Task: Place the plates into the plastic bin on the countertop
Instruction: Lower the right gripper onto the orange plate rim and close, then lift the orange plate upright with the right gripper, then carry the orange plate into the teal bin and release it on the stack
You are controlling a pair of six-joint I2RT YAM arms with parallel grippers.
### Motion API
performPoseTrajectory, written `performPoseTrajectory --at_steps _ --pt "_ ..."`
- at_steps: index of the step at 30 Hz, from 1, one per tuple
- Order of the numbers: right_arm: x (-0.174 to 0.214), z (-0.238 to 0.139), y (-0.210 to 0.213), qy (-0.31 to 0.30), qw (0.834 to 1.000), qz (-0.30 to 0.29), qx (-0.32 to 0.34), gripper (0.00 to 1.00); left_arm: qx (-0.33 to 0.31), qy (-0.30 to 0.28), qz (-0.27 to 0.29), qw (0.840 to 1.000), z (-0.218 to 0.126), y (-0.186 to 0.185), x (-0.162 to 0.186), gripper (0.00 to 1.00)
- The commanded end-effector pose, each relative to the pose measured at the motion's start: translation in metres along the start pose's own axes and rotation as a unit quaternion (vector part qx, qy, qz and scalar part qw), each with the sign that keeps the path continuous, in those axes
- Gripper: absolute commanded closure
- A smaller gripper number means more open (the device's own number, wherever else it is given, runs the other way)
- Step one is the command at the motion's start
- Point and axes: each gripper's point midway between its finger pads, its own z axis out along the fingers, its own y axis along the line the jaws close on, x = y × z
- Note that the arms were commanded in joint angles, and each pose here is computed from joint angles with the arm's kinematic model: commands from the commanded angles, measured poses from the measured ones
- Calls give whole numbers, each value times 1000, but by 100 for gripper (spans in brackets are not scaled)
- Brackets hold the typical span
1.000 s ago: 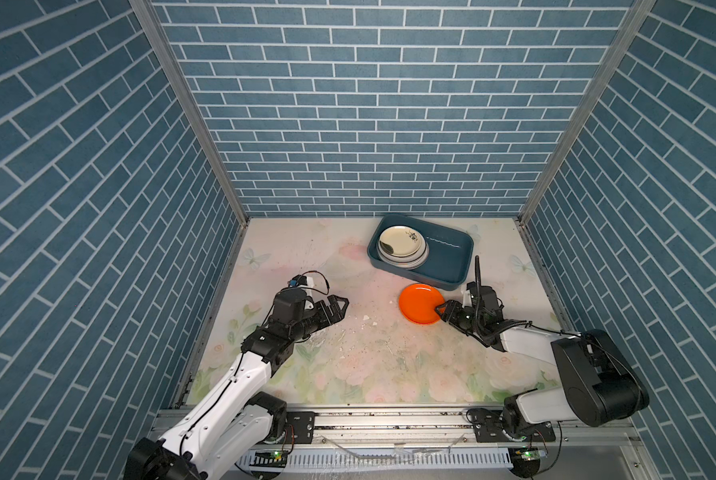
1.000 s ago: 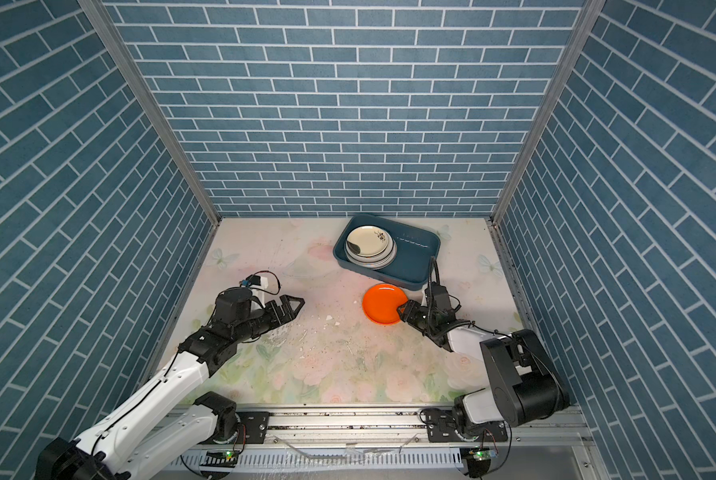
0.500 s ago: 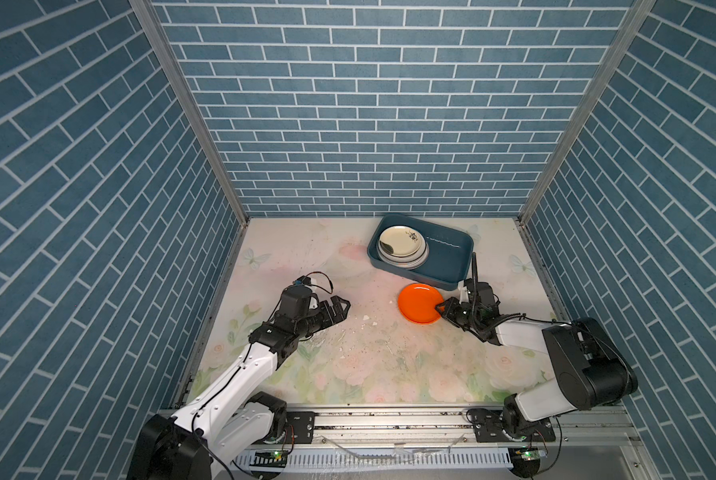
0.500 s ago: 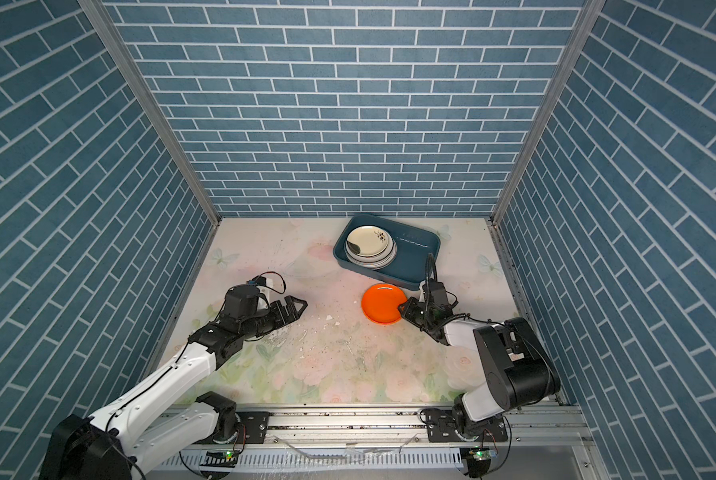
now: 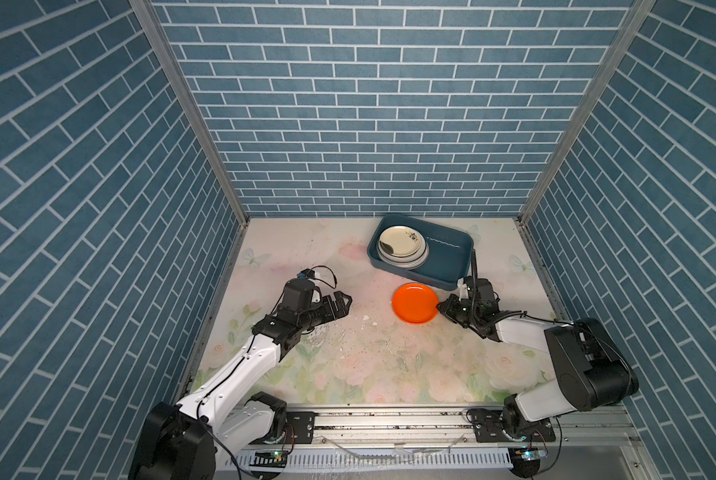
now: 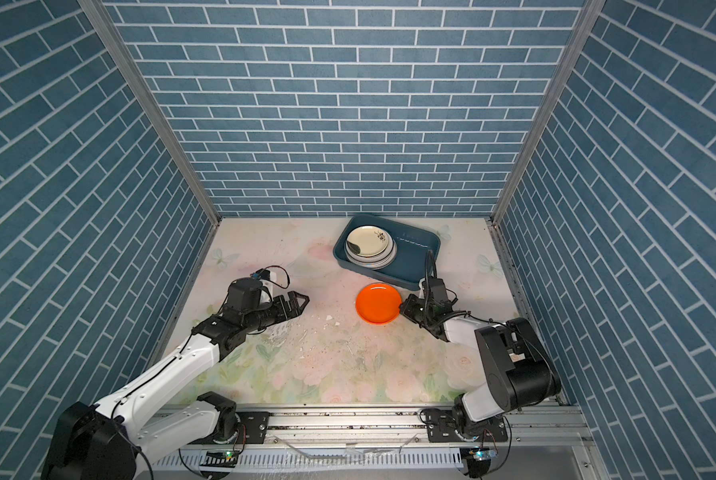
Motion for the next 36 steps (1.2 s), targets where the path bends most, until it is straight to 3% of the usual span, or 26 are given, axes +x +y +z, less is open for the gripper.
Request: performPoseTrajectory --at_steps 1,7,12,36 --pt "-5 2 5 3 1000 4 -1 95 6 -17 31 999 0 -10 -15 0" --pt "-5 10 5 14 1000 16 3 94 13 -8 40 999 7 -15 -18 0" --pt "-7 4 14 16 999 29 -12 100 30 -1 42 999 10 -22 -19 0" --pt "-42 -84 89 -40 998 5 -54 100 18 -17 63 998 15 -11 -19 0"
